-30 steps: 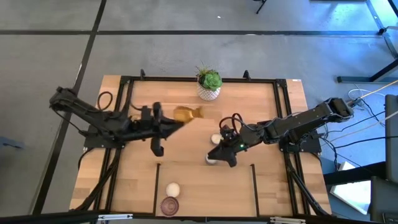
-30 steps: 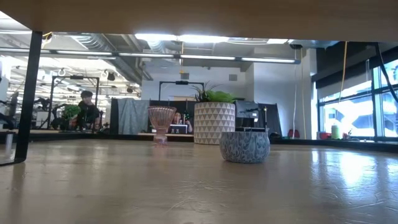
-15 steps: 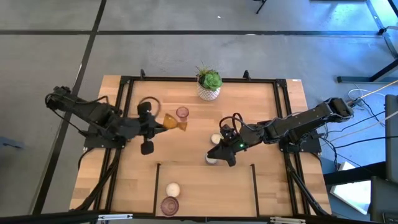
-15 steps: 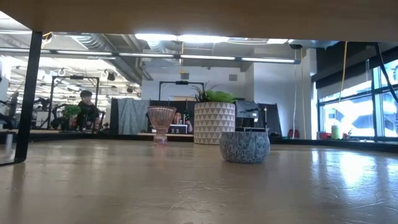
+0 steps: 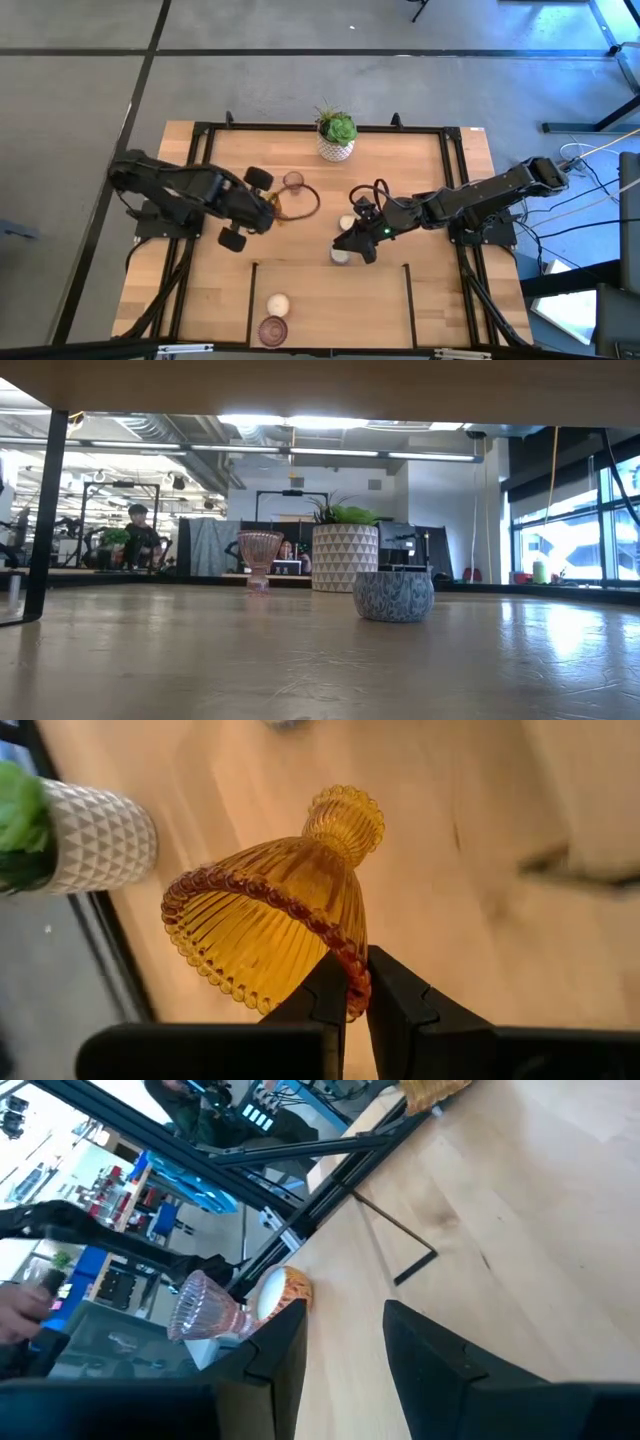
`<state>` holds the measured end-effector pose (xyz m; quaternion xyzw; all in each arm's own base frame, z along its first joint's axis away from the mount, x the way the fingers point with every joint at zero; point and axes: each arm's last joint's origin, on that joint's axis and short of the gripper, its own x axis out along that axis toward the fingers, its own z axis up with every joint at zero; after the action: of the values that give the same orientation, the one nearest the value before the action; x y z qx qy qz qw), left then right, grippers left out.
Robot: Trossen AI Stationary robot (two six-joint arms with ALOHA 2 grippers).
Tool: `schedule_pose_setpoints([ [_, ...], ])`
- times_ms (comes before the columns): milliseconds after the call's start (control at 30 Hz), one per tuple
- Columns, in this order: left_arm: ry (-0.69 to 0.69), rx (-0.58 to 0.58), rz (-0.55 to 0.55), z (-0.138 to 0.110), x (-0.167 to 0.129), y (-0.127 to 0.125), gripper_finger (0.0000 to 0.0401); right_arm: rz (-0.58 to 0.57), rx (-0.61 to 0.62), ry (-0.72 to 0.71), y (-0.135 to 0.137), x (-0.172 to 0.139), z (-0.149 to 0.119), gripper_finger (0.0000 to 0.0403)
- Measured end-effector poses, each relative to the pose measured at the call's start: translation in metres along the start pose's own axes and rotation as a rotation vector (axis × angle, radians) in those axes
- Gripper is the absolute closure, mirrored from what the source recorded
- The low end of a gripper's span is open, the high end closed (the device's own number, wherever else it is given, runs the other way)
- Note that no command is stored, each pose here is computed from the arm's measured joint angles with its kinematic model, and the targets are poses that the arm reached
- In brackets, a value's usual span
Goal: Pick & Place candle stick holders
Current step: Put the yellow candle holder on the shelf
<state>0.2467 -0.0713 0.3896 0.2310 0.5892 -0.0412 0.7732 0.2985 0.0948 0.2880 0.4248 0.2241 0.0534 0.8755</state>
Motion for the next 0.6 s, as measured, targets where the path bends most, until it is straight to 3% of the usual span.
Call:
schedule_pose_setpoints([
  [300, 0.047, 0.308, -0.043, 0.032, 0.021, -0.03, 0.0385, -0.011, -0.023, 0.006, -0.001, 0.0, 0.0, 0.0265],
  [500, 0.01, 0.404, -0.058, 0.053, 0.017, -0.047, 0.0385, -0.032, -0.024, -0.007, -0.002, 0.0, 0.0, 0.0265],
  [600, -0.015, 0.448, 0.002, 0.063, 0.011, -0.052, 0.0385, -0.034, -0.024, -0.006, -0.002, 0.0, 0.0, 0.0265],
])
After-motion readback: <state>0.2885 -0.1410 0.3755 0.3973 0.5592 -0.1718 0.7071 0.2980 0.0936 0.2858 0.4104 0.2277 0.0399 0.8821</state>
